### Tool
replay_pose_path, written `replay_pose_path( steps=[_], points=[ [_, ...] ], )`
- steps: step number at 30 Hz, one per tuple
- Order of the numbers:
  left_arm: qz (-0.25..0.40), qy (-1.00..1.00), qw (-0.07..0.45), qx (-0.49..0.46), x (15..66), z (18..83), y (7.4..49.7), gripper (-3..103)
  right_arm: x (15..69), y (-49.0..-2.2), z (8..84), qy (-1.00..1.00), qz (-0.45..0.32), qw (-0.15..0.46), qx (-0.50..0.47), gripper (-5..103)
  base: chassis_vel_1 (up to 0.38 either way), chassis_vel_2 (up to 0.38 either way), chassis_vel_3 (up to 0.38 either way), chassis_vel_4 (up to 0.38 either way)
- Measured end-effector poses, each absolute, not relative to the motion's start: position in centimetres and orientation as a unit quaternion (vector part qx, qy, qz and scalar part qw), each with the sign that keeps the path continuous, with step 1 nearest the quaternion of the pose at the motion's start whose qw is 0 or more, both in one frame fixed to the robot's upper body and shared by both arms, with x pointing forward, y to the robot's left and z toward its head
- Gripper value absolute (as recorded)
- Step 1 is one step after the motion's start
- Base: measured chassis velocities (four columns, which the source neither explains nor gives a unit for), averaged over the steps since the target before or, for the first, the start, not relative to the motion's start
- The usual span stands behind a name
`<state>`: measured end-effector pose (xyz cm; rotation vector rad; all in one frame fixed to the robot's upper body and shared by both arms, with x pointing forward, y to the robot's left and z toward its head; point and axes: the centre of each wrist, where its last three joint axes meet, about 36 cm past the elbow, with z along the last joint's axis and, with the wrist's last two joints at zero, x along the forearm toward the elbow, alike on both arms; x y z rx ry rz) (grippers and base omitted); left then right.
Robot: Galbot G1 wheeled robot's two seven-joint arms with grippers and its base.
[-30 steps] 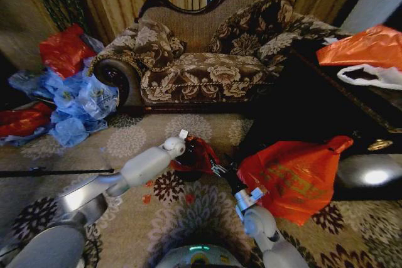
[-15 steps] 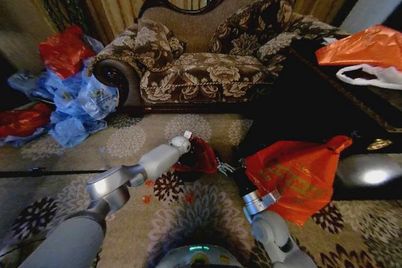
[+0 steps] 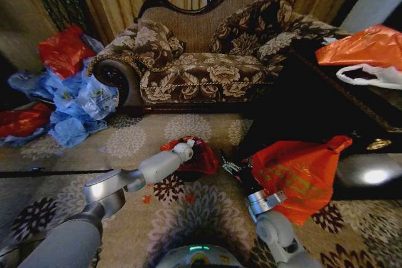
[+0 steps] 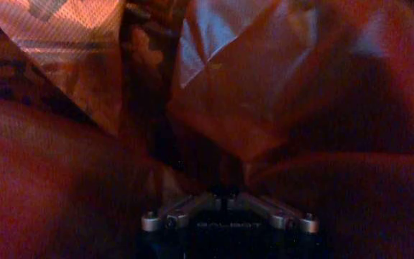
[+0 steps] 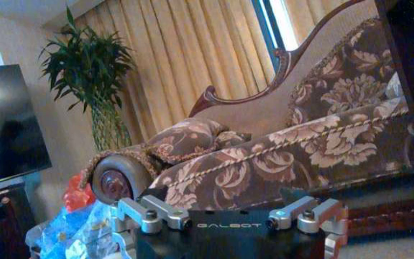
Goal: Place a garbage bag over the trash bin.
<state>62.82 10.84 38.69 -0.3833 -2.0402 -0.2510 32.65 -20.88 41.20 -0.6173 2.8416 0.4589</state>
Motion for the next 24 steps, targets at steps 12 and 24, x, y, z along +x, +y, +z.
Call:
replay_pose_path(
  steps=[12, 24],
  points=[
    [-0.104, -0.867, 0.473, -0.116, 67.5, 40.7, 12.2, 0, 33.2, -20.9, 40.9, 0.961, 0.155, 0.093, -0.208, 100, 0.000, 0.000, 0.000, 0.000],
    [-0.132, -0.861, 0.477, -0.122, 68.0, 35.4, 10.8, 0, 32.9, -21.2, 40.7, 0.963, 0.157, 0.089, -0.202, 100, 0.000, 0.000, 0.000, 0.000]
  ],
)
